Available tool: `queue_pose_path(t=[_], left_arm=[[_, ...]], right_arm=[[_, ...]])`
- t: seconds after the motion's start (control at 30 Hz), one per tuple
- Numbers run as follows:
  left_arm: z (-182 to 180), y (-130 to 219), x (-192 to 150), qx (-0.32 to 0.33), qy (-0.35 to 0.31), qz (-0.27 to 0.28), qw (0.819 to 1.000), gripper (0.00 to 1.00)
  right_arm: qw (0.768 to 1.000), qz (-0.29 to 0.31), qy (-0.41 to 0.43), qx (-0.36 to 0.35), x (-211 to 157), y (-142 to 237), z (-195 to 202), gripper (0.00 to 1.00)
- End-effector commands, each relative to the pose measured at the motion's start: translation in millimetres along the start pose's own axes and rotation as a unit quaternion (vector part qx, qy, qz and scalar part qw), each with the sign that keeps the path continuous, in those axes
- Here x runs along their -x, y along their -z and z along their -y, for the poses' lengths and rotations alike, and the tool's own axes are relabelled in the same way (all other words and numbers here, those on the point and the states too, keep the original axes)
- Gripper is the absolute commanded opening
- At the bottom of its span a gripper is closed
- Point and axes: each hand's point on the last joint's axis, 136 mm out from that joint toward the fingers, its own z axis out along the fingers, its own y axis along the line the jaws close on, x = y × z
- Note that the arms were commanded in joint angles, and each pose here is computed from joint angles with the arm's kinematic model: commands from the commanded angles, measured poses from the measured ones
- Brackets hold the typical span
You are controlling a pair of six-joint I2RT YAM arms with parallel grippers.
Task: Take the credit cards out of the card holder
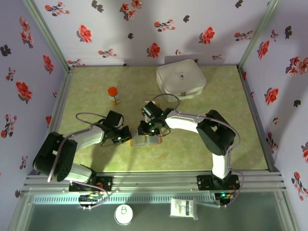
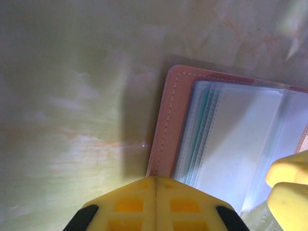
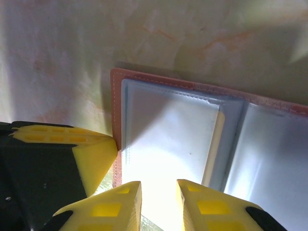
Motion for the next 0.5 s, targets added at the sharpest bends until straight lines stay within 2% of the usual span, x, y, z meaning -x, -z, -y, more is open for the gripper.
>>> queue_pose_path(t=[0.0,0.47], left_arm=[[-8.1,-5.6,-4.4,0.015,0.007,-0.006,1.000,0.03],[-12.4,-6.8,-4.5,0.031,0.007,-0.012,0.999,0.02]], right_arm=[[1.000,-0.017,-0.009,0.000,-8.6,-10.3,4.3,0.25],[0.997,0.000,0.002,-0.079,-8.3,1.3,32.1,0.25]])
